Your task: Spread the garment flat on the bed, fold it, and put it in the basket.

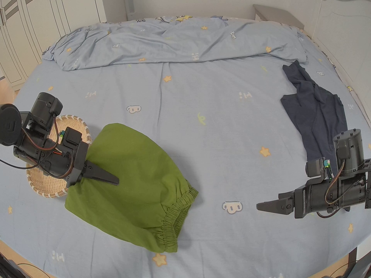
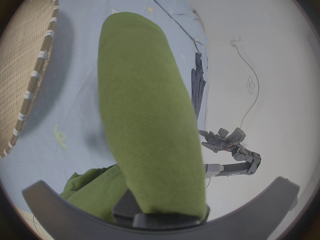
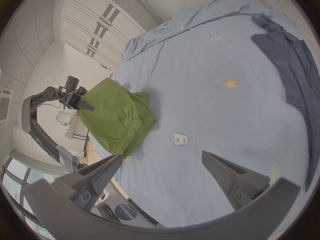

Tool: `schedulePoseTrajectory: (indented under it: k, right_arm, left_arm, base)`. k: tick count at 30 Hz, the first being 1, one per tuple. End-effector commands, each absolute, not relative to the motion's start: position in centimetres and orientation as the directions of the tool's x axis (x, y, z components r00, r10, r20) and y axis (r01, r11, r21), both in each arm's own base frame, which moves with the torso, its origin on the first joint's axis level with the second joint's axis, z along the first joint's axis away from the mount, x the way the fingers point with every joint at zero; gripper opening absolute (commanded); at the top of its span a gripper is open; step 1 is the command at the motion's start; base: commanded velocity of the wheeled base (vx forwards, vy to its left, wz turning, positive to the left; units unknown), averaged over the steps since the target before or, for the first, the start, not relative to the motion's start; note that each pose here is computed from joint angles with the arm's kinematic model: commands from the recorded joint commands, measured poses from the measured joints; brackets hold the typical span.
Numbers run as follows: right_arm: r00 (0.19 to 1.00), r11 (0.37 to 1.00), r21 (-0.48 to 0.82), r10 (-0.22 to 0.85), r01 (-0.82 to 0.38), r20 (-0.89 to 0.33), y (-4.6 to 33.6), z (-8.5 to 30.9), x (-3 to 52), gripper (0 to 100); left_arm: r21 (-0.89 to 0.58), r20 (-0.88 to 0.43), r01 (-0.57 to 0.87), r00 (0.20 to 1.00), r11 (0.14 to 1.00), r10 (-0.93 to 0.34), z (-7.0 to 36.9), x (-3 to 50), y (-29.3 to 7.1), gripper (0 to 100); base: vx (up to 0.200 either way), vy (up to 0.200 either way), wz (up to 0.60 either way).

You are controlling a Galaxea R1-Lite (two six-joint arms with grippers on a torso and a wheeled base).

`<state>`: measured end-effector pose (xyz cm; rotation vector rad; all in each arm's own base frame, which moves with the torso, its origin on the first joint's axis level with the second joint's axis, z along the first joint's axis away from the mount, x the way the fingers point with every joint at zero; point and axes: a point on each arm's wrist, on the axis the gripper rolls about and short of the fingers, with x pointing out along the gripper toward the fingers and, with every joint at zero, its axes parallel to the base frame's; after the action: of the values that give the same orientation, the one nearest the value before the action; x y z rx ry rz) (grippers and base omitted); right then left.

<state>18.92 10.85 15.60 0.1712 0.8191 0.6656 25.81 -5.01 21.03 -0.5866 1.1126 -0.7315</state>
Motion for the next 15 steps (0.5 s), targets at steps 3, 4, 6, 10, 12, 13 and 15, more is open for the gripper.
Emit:
schedulePoseTrajectory:
  k: [3, 4, 6, 10, 12, 13, 15]
  right_arm:
    - [0.494, 0.785, 0.388, 0.610, -0.483, -0.620, 10.9, 15.6, 18.9, 100]
    - [0.494, 0.785, 0.388, 0.610, -0.483, -0.620, 10.9, 15.6, 18.9, 100]
    - [0.493, 0.785, 0.389, 0.610, -0.482, -0.621, 10.8, 15.6, 18.9, 100]
    - [0.493, 0.785, 0.387, 0.610, -0.483, -0.621, 10.8, 15.6, 18.9, 100]
    - [0.496, 0.787, 0.387, 0.608, -0.481, -0.620, 10.8, 15.6, 18.9, 100]
    - [0.497, 0.786, 0.387, 0.609, -0.481, -0.619, 10.8, 15.6, 18.9, 100]
    - [0.503, 0.787, 0.386, 0.609, -0.482, -0.613, 10.7, 15.8, 18.9, 100]
  left_arm:
    - [-0.741, -0.582, 0.224, 0.255, 0.632, -0.772, 20.9, 25.8, -5.0, 0]
    - [-0.741, -0.582, 0.227, 0.254, 0.632, -0.773, 20.9, 25.8, -5.1, 0]
    - [-0.741, -0.582, 0.227, 0.254, 0.632, -0.773, 20.9, 25.8, -5.1, 0]
    - [-0.738, -0.585, 0.234, 0.243, 0.632, -0.773, 20.7, 25.6, -5.2, 0]
    - [-0.729, -0.586, 0.273, 0.223, 0.628, -0.779, 20.6, 25.3, -5.8, 0]
    - [-0.725, -0.584, 0.290, 0.222, 0.624, -0.781, 20.8, 25.1, -5.9, 0]
    - [-0.708, -0.570, 0.351, 0.228, 0.613, -0.789, 21.7, 24.5, -6.4, 0]
  base:
    - [0.000, 0.200, 0.00]
    - [0.000, 0.200, 0.00]
    - [0.000, 0.200, 0.00]
    - [0.000, 0.100, 0.00]
    - [0.000, 0.000, 0.00]
    - [0.000, 0.000, 0.00]
    - [0.000, 0.000, 0.00]
